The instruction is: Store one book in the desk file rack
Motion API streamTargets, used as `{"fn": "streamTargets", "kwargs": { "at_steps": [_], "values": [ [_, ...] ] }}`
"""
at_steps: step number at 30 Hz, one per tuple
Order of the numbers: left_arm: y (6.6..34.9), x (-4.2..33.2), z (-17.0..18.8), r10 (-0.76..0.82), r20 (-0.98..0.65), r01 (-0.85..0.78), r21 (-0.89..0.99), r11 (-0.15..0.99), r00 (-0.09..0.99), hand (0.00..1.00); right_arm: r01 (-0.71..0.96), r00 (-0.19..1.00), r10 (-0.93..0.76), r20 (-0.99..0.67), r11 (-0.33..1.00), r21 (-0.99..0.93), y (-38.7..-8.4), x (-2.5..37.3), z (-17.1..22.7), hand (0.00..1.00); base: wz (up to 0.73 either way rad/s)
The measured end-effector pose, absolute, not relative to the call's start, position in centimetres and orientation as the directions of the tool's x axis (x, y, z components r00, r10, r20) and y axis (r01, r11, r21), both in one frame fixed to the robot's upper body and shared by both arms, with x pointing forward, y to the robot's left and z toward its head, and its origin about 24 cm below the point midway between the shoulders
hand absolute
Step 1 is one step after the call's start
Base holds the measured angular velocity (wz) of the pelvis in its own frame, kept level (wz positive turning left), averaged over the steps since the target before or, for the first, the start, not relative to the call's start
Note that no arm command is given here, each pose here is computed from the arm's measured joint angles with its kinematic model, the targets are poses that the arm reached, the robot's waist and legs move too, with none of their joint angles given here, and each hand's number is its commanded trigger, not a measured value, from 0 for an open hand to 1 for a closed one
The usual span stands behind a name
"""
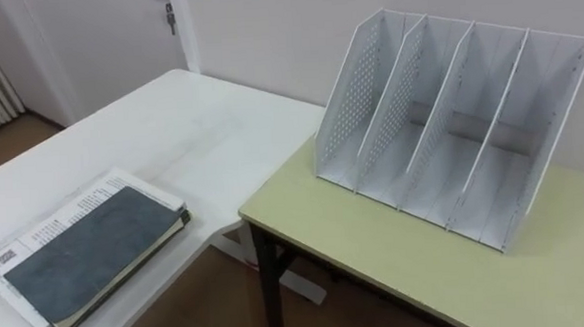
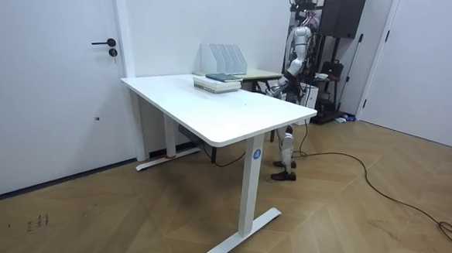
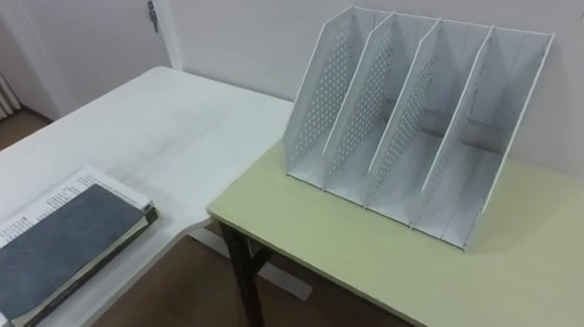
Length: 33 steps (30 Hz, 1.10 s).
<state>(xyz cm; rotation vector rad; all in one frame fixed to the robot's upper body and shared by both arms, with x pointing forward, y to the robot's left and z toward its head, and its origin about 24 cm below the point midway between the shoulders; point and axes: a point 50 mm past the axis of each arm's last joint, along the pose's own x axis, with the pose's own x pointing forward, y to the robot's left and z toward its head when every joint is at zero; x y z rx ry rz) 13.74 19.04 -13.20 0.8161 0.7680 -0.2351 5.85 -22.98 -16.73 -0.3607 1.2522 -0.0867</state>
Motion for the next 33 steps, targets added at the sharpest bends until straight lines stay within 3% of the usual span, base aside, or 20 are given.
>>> {"fn": "streamTargets", "kwargs": {
  "at_steps": [5,15,19,23,33],
  "values": [
    [16.9,15.7,-11.5,-0.025,-0.607,0.515,0.65,0.56,0.794,0.0,-0.122,0.339,-0.247,-0.908,0.945,-0.302,-22.9,6.4,-16.7,0.0,0.05],
    [13.2,17.5,-9.2,-0.196,-0.491,0.527,0.752,0.396,0.849,0.0,-0.14,0.348,-0.235,-0.907,0.944,-0.298,-22.8,7.0,-16.6,0.0,0.02],
    [12.7,18.1,-7.9,-0.22,-0.435,0.487,0.792,0.367,0.873,0.0,-0.135,0.347,-0.231,-0.909,0.947,-0.292,-22.8,7.0,-16.6,0.0,0.02],
    [12.1,19.6,-5.2,-0.246,-0.275,0.355,0.851,0.388,0.929,0.0,-0.125,0.346,-0.232,-0.909,0.949,-0.29,-22.8,7.0,-16.6,0.0,0.01],
    [12.4,20.4,-3.1,-0.226,-0.09,0.176,0.902,0.395,0.97,0.0,-0.097,0.335,-0.246,-0.909,0.951,-0.293,-23.1,6.8,-16.6,0.0,0.03]
  ]
}}
